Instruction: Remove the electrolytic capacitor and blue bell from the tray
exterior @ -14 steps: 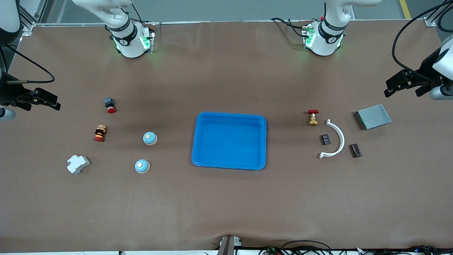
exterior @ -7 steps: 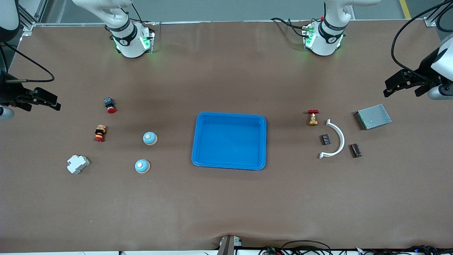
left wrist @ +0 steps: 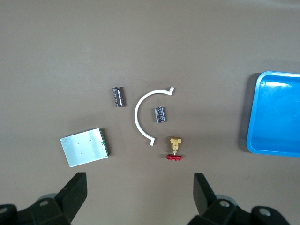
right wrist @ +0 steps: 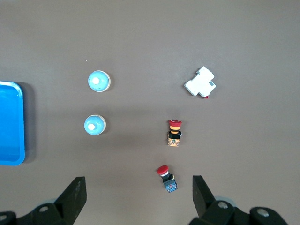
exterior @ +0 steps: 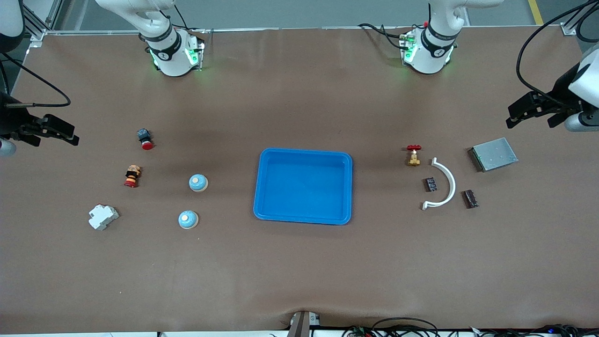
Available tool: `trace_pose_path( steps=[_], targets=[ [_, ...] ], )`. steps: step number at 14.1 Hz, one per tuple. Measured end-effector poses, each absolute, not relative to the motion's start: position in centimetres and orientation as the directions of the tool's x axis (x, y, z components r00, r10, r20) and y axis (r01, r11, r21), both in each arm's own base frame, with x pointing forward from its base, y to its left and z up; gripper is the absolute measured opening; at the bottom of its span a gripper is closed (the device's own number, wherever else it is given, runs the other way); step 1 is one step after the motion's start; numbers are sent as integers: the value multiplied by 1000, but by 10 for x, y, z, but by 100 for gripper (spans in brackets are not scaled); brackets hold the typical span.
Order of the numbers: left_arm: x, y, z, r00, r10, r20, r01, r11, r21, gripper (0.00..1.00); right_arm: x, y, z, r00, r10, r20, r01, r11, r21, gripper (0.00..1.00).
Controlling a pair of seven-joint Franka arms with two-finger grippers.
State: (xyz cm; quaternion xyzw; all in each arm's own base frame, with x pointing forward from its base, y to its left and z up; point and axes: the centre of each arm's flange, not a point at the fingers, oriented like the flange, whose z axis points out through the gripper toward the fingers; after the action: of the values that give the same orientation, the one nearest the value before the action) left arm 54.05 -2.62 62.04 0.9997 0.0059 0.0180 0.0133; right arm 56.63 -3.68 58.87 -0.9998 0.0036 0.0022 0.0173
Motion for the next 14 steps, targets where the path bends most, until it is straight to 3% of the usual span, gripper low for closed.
trace_pose_path(
  steps=[14],
  targets=[
    [543,-27,626,999,11,48,10,-1000,27,100,566,-41,588,1000,-14,-5,-14,-999,-35,100]
  ],
)
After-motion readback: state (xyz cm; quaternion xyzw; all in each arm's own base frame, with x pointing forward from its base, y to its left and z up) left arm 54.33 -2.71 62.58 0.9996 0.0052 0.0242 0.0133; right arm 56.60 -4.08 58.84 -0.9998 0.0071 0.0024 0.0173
